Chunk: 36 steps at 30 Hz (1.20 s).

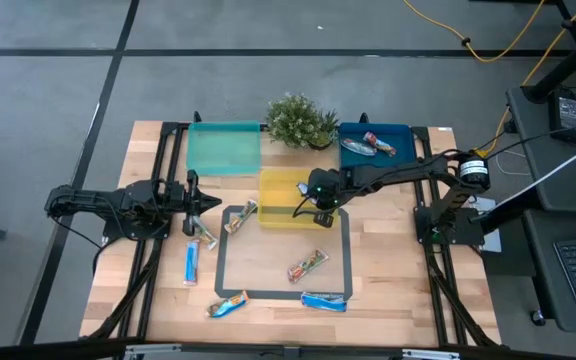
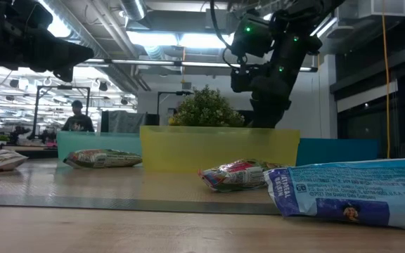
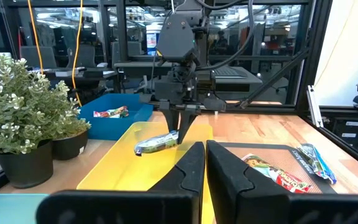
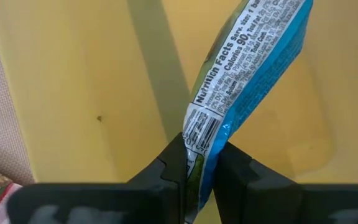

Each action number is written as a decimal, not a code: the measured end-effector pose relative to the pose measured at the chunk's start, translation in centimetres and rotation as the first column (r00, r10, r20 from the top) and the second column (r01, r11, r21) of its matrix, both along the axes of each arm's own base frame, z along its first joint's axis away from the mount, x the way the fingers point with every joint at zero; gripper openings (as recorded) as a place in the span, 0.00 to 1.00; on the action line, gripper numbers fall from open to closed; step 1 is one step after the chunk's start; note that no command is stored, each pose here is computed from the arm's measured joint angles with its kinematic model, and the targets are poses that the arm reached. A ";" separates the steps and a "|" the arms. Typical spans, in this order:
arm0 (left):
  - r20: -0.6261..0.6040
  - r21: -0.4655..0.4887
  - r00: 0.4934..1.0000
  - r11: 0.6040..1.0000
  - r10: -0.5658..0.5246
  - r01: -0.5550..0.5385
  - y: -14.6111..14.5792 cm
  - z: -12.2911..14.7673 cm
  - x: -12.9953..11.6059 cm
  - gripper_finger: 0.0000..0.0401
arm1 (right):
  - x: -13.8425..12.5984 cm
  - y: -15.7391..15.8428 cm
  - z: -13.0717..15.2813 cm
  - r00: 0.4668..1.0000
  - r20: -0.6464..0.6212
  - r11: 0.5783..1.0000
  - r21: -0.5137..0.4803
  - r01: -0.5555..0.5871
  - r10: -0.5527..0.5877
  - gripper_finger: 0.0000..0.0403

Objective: Pick and place Granola Bars by type
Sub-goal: Put the blue granola bar into the blue bin, then put the blue granola bar into the yellow bin

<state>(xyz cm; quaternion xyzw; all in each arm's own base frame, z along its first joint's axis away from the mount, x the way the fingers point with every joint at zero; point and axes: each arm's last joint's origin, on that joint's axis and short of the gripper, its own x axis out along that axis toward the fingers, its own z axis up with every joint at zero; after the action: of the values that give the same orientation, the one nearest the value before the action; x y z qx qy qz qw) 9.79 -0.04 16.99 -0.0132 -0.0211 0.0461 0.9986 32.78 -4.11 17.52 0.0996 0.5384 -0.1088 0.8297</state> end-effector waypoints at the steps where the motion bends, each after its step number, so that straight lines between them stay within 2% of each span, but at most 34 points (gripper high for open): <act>1: 0.000 0.000 1.000 1.000 0.000 0.000 0.0 0.0 0.0 0.02 | 0.0 0.0 0.0 1.000 0.000 1.000 0.000 0.000 0.000 0.15; 16: 0.000 0.000 1.000 1.000 0.000 0.000 0.0 0.0 0.0 0.03 | 0.0 0.0 0.0 1.000 -0.001 1.000 0.000 0.000 0.000 0.33; 28: 0.000 0.000 1.000 1.000 0.000 0.000 0.0 0.0 0.0 0.03 | -0.2 0.0 0.1 0.999 -0.035 1.000 0.004 0.000 0.000 0.34; 36: 0.000 0.000 1.000 1.000 0.000 0.000 0.0 0.0 0.0 0.03 | -0.1 0.4 2.3 0.994 -0.112 1.000 0.012 -0.008 0.010 0.34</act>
<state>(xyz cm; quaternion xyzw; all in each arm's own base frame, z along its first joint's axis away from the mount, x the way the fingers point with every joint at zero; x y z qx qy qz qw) 9.79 -0.04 16.99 -0.0132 -0.0211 0.0459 0.9986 32.73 -3.71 19.83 0.0955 0.5850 -0.1074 0.7982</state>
